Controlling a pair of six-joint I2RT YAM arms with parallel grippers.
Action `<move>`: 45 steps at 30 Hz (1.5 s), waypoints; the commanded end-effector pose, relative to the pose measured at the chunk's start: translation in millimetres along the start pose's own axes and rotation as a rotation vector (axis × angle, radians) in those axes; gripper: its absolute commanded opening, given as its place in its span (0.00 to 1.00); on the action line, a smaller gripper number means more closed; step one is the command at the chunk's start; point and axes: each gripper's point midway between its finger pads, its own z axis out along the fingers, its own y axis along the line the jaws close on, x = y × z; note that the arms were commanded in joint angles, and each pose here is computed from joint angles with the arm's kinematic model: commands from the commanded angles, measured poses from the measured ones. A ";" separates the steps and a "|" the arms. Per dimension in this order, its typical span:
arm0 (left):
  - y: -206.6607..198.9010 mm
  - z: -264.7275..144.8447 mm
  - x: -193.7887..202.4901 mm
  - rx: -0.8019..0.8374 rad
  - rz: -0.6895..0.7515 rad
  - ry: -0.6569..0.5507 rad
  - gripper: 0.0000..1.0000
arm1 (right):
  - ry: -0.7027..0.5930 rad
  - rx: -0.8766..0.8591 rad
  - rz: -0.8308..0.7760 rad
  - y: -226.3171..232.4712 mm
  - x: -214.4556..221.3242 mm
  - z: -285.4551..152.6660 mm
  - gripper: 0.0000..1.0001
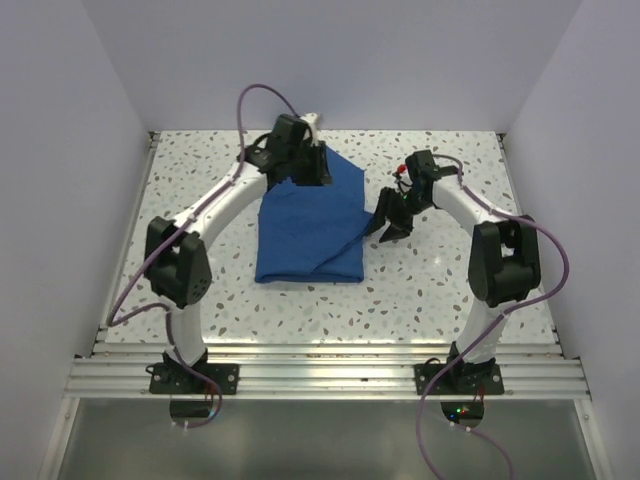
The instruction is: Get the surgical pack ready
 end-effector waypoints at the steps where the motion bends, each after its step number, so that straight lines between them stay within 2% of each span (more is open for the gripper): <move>1: 42.6 -29.1 -2.8 -0.020 0.004 -0.032 0.29 | -0.047 -0.076 -0.078 31.3 -17.6 -20.0 0.50; 2: 49.2 -36.5 -3.8 -0.006 -0.010 -0.042 0.15 | -0.051 -0.133 -0.074 45.5 -25.9 -20.3 0.50; 4: 65.6 -32.6 21.7 -0.025 -0.026 0.010 0.02 | -0.041 -0.173 -0.057 52.2 -36.9 -9.1 0.50; 5: 67.3 -33.4 28.1 -0.023 -0.026 0.023 0.00 | -0.044 -0.190 -0.058 57.3 -41.5 -7.1 0.50; 7: 76.3 -29.7 51.1 -0.034 -0.035 0.072 0.00 | -0.087 -0.210 -0.075 66.1 -59.3 -5.8 0.50; 13: 100.6 -16.7 84.5 -0.059 -0.056 0.107 0.00 | -0.027 -0.260 -0.064 65.2 -71.2 31.9 0.50; 16: 122.5 -16.8 68.5 -0.103 -0.071 0.074 0.00 | -0.020 -0.251 -0.070 65.3 -73.7 39.3 0.50; 21: 141.4 -14.2 22.5 -0.062 -0.122 0.003 0.00 | -0.065 -0.286 -0.068 77.2 -82.8 36.3 0.48; 22: 144.0 -5.8 24.9 -0.045 -0.134 0.019 0.00 | -0.072 -0.293 -0.061 79.1 -84.9 36.2 0.47; 25: 144.1 7.2 11.4 0.010 -0.163 0.010 0.00 | -0.107 -0.333 -0.048 89.0 -97.3 41.2 0.43; 27: 144.7 25.5 15.8 0.046 -0.185 0.048 0.00 | -0.134 -0.365 -0.037 99.6 -109.4 42.1 0.34; 29: 149.4 42.4 28.8 0.063 -0.216 0.094 0.00 | -0.137 -0.401 -0.021 110.2 -120.2 50.0 0.27; 34: 161.0 58.0 48.6 0.051 -0.238 0.135 0.00 | -0.112 -0.384 -0.010 116.0 -127.1 73.4 0.24; 38: 195.7 66.8 79.5 -0.075 -0.263 0.207 0.00 | -0.079 -0.338 0.039 98.3 -123.4 100.7 0.21; 41: 217.0 57.7 106.4 -0.165 -0.305 0.285 0.00 | -0.018 -0.255 0.061 73.7 -106.5 115.9 0.19; 42: 221.9 53.9 122.1 -0.185 -0.327 0.315 0.00 | -0.011 -0.241 0.047 67.3 -102.4 117.5 0.19; 44: 221.5 45.3 126.7 -0.190 -0.332 0.305 0.00 | 0.024 -0.201 0.063 49.6 -85.8 125.2 0.18; 45: 223.8 39.8 144.8 -0.207 -0.345 0.333 0.00 | 0.031 -0.194 0.062 46.0 -80.8 124.8 0.18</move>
